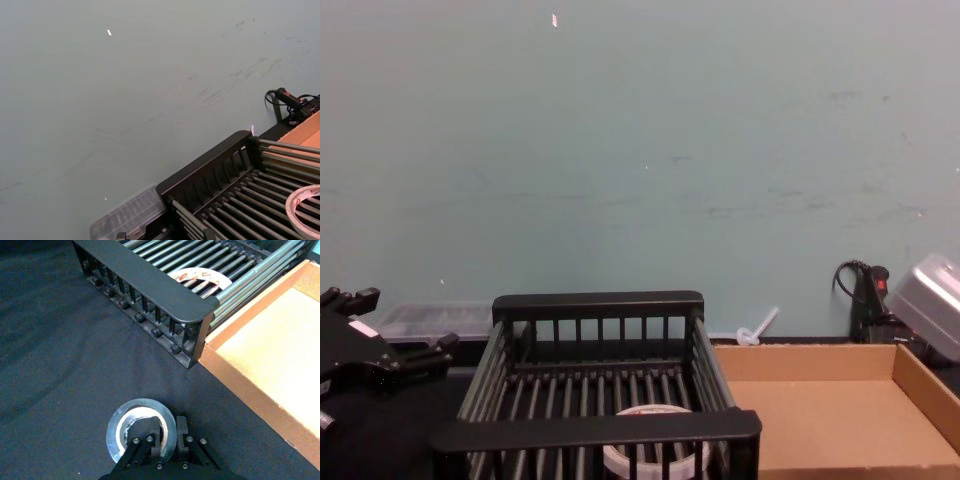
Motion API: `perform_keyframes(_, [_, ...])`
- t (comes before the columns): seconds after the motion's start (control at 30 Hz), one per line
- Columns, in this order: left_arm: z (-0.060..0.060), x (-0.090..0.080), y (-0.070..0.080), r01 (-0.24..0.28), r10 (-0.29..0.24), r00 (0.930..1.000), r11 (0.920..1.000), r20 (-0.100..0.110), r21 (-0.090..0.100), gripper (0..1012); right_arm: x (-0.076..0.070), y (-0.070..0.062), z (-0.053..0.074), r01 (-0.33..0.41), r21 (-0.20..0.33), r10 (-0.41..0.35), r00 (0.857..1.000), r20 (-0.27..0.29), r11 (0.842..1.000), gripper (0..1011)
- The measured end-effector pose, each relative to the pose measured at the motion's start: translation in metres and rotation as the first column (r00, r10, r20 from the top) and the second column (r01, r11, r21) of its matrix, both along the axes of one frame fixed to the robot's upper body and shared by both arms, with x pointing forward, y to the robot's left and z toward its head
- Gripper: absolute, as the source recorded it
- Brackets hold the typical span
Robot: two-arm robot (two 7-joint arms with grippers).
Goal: Pick up the white tape and place it into the black box , Pick up the silver tape and place it into the brown box.
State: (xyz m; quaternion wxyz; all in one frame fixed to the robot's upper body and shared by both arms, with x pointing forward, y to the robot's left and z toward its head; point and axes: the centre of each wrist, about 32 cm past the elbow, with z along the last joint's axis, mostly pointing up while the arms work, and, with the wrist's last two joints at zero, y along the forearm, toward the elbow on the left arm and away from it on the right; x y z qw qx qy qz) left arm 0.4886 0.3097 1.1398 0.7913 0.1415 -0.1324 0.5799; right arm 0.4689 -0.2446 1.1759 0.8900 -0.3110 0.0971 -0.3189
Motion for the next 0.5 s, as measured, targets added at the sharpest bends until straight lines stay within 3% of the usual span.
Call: perform_keyframes(0.5, [0.0000, 0.0000, 0.0000, 0.000, 0.000, 1.0000, 1.0000, 0.000, 0.000, 1001, -0.0001, -0.0008, 0.0011, 0.001, 0.007, -0.001, 1.000, 0.002, 1.000, 187])
